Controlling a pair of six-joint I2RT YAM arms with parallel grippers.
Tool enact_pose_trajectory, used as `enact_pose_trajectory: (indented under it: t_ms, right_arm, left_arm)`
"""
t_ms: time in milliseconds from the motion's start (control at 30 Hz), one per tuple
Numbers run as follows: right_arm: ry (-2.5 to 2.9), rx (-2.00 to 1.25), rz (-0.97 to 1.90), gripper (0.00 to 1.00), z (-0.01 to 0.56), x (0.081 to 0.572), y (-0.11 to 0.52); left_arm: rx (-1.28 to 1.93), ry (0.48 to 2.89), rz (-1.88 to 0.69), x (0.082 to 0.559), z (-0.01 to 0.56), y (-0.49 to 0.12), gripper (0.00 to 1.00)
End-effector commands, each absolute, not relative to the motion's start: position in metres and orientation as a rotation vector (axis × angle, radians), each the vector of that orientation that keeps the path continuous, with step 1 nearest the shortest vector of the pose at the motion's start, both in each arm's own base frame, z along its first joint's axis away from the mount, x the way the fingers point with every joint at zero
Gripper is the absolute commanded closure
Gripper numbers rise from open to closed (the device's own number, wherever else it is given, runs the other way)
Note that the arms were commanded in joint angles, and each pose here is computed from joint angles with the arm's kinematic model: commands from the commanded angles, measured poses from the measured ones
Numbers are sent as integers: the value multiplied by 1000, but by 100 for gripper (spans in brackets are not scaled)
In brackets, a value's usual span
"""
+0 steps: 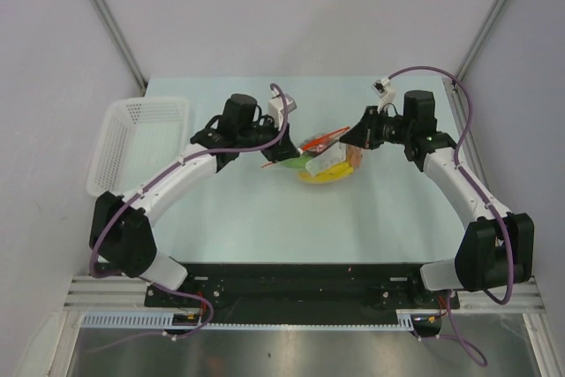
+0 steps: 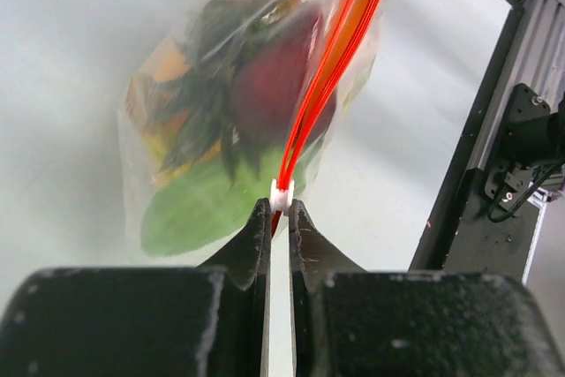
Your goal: Open the zip-top bag and remove the fake food
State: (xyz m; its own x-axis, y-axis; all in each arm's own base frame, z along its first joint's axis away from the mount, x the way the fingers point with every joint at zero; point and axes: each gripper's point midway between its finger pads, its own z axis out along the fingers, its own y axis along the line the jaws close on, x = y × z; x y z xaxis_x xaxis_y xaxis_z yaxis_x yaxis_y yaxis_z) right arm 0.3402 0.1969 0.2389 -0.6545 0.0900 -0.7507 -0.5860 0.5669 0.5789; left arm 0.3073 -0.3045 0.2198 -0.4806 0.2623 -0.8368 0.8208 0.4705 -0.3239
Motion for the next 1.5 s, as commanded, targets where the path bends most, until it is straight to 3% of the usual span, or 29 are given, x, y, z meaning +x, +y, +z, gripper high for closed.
enact_pose_trajectory:
  t_ms: [0,367,733,767,800,867,900,967,1033,1100,1367,1433,1467]
  right_arm:
    - [1969,-294,973,100,268,369,169]
    - [2033,-210,947,100,250,382,158]
    - [2110,-186,872,100,235,389,150]
    - [2124,-168,871,98,238,389,149]
    - [2146,-143,872,87,237,390,149]
    - [2214,-58,901,78,235,386,151]
    - [2239,-23,912,64,235,384,152]
    - [2345,142,937,49,229,376,152]
    - [2453,352,973,14,222,363,147]
    - [2467,455,967,1,231,357,145]
    - [2473,695,958,0,250,299,129]
    - [2485,724,982,4,238,289,130]
    - [2461,741,1000,12,241,284,131]
  left_arm:
    - [836,2065,-873,299,211,-268,100]
    - [797,2117,-842,268,196,-232,100]
    - [861,2066,-1057,240,205,-248,100]
    - [861,2032,-1082,242,213,-253,100]
    - [872,2003,-1141,238,220,-259,100]
    - [840,1948,-1206,242,235,-271,100]
    - [845,1929,-1232,240,241,-278,100]
    - [833,1903,-1278,245,253,-292,100]
    - [843,1888,-1327,243,262,-307,100]
    - [841,1862,-1361,242,270,-319,100]
    - [818,1872,-1399,244,270,-345,100]
    - [819,1870,-1393,243,272,-347,100]
    - [830,1867,-1395,240,272,-350,100]
